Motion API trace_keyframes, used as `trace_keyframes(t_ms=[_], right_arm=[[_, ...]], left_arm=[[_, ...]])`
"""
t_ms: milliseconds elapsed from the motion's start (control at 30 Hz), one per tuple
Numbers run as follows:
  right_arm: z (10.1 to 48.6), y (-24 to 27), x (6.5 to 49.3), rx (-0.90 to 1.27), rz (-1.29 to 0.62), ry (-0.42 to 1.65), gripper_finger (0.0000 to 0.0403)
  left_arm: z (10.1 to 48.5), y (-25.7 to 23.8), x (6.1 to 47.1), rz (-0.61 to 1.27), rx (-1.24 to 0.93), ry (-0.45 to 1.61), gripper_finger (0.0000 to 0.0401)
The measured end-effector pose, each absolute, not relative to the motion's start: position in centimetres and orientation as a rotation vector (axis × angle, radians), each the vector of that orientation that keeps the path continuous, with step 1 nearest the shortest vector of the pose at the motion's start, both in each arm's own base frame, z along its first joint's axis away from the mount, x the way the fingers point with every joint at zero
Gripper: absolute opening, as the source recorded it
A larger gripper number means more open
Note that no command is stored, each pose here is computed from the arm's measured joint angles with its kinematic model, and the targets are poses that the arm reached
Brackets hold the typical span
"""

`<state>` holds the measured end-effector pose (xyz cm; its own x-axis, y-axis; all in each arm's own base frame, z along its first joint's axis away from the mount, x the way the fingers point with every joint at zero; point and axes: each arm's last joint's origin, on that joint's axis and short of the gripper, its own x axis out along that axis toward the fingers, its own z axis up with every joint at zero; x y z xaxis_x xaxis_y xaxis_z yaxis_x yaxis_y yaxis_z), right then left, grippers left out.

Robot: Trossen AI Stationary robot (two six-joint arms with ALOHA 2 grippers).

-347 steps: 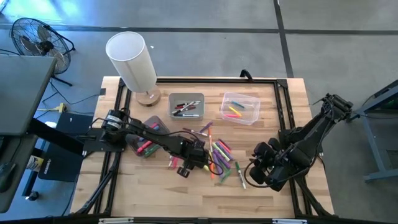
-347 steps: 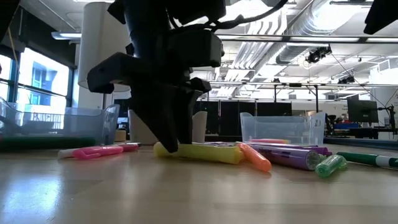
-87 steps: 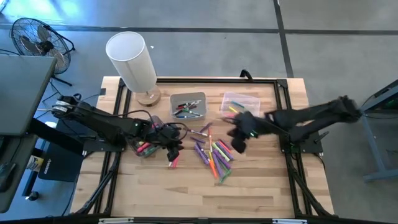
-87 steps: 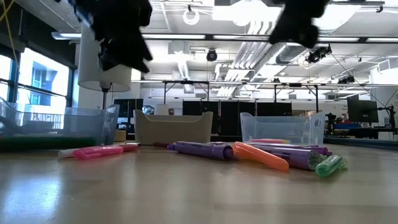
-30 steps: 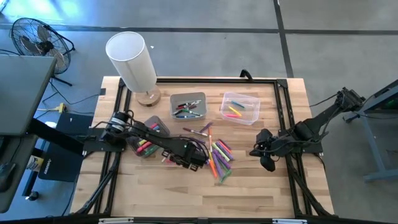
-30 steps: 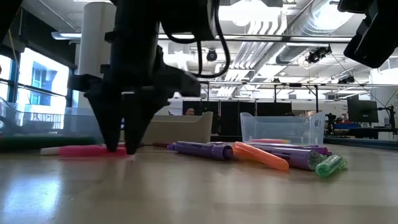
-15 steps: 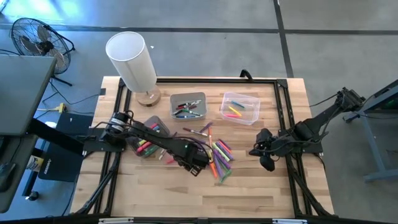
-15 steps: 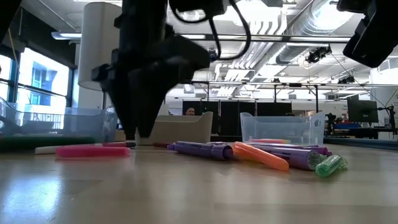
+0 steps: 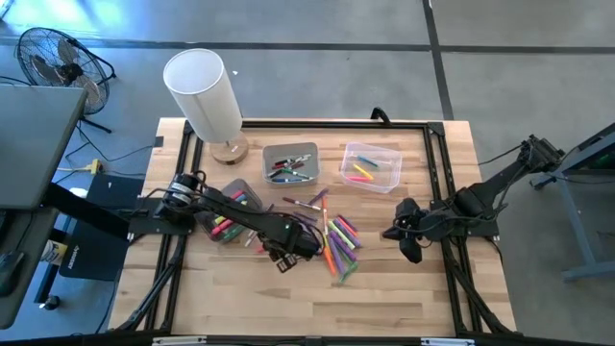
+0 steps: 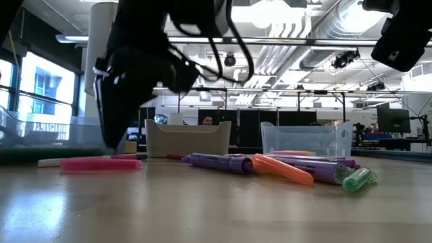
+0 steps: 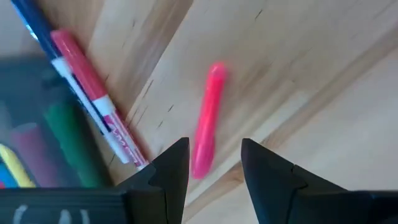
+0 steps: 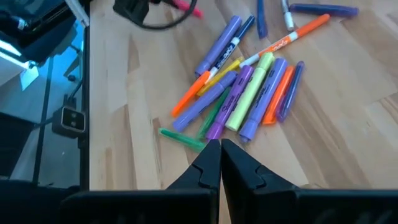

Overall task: Pick & Place Markers
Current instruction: Put the pink pen into the transparent bin

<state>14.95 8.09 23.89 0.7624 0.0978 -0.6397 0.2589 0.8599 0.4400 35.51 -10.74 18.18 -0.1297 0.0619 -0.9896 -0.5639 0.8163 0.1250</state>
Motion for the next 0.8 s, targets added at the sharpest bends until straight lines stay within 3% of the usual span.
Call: trace_keyframes(t_ms=[400, 500, 633, 800], right_arm=[[24.1, 8.0, 15.1, 0.584, -0.161, 0.646, 0.0001], [24.3, 8.0, 15.3, 0.594, -0.163, 0.614, 0.0002], [24.5, 8.0, 15.4, 0.601, -0.161, 0.593, 0.0001], [24.5, 8.1, 15.4, 0.601, -0.154, 0.597, 0.0002]], left_arm=[[14.2, -10.6, 34.3, 0.39, -0.453, 1.673, 0.0136], [14.0, -10.7, 34.4, 0.371, -0.458, 1.663, 0.0102], [13.9, -10.7, 34.5, 0.37, -0.465, 1.651, 0.0029], [13.9, -10.8, 34.6, 0.415, -0.491, 1.624, 0.0038]])
